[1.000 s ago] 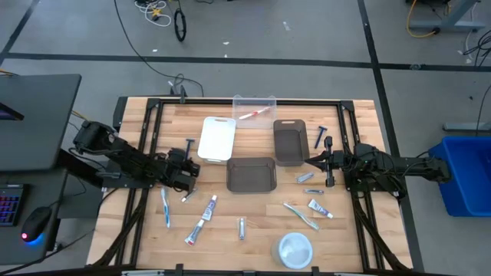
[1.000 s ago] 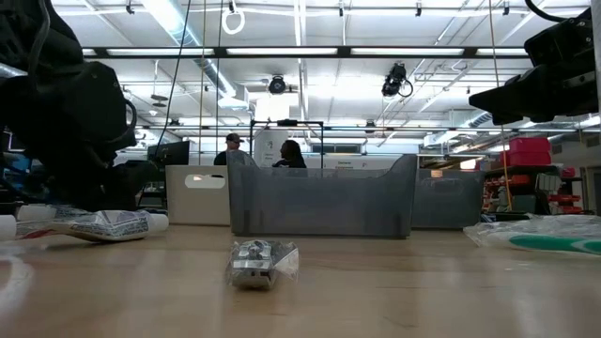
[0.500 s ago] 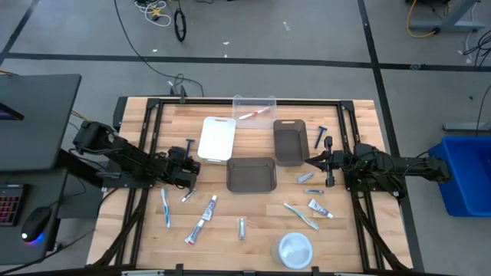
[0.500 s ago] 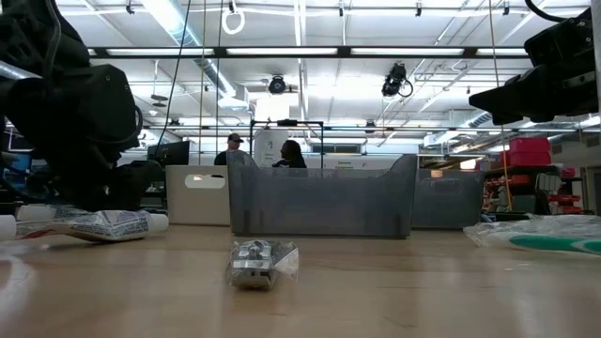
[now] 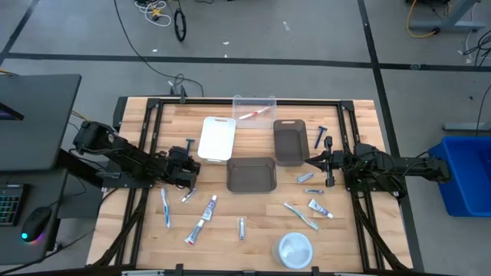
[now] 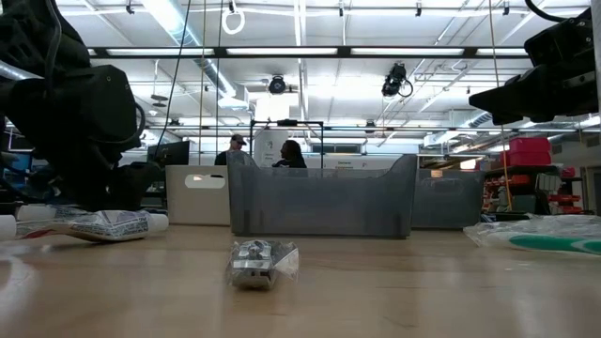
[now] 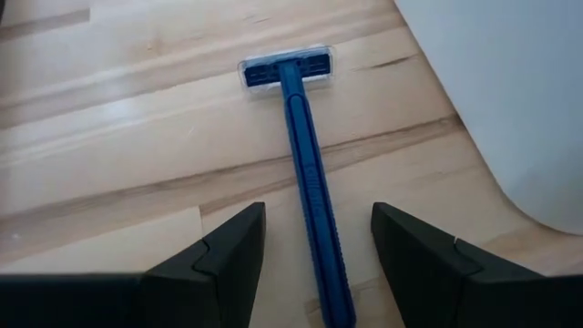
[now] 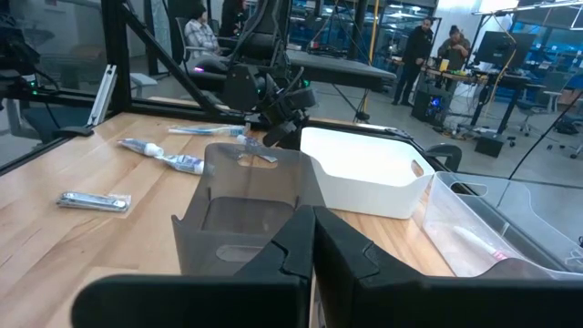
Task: Pick & Place Travel size toiletries
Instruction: Put the blue razor into the white bin
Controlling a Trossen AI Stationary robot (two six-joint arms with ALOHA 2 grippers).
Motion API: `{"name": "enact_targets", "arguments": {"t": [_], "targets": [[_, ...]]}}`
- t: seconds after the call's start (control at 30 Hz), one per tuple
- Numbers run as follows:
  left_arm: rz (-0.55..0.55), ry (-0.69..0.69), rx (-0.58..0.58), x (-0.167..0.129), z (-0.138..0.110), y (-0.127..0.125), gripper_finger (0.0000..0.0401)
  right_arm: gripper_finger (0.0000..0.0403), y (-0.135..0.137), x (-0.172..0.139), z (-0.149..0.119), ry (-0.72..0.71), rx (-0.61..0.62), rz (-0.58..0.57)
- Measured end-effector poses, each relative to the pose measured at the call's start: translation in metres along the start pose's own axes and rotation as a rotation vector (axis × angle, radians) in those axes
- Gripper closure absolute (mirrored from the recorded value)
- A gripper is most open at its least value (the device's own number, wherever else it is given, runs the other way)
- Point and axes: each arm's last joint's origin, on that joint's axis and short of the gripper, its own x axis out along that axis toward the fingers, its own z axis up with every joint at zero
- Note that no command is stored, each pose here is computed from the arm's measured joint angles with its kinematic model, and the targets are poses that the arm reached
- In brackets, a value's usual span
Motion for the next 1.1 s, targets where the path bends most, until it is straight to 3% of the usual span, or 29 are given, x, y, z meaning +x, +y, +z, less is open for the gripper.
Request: {"name": "enact_targets", "arguments": {"t": [0.63, 1.1], "targets": [[0.017, -0.031, -0.06, 0.0042, -0.0025, 0.0076, 0.0195, 0.0389, 0.0, 0.0, 0.0, 0.0, 0.0, 0.0], [-0.013, -0.039, -0.048, 0.0046, -0.0021, 0.004, 0.0282, 0.0389, 0.0, 0.0, 0.0001, 0.0, 0.0, 0.0]]}}
